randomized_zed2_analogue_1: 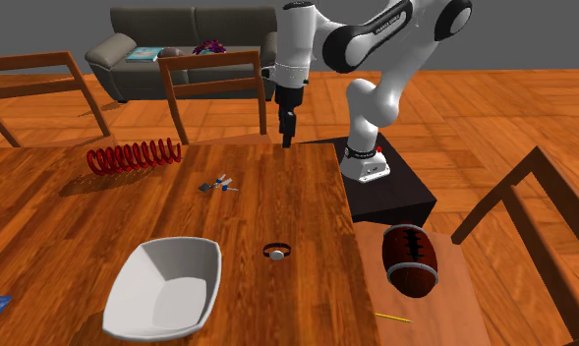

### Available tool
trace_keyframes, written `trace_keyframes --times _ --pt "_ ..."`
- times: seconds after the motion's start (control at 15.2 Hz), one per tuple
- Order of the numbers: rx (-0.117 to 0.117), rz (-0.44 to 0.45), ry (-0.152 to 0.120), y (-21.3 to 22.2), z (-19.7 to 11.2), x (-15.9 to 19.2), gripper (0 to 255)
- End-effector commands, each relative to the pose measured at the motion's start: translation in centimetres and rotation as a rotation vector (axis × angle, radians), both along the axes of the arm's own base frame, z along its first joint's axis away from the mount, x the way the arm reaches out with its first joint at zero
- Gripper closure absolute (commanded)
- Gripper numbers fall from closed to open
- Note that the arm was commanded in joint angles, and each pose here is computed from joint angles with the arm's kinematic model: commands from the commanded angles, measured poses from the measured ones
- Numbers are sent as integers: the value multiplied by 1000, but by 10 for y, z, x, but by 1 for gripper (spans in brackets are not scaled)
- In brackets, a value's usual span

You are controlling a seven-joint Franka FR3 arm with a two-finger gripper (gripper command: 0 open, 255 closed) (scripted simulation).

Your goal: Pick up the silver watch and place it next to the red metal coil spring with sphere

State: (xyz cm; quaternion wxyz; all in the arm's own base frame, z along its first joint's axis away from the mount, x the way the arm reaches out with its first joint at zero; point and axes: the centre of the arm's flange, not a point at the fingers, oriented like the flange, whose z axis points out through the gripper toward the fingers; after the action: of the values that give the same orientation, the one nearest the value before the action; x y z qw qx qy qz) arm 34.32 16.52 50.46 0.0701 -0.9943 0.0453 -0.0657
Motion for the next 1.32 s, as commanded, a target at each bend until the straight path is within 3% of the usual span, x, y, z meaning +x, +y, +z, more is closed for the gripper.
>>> trace_keyframes --times 0.0,1.25 --pt "7 -12 -4 24 -11 5 0" --pt "55 -114 -36 240 -117 55 0"
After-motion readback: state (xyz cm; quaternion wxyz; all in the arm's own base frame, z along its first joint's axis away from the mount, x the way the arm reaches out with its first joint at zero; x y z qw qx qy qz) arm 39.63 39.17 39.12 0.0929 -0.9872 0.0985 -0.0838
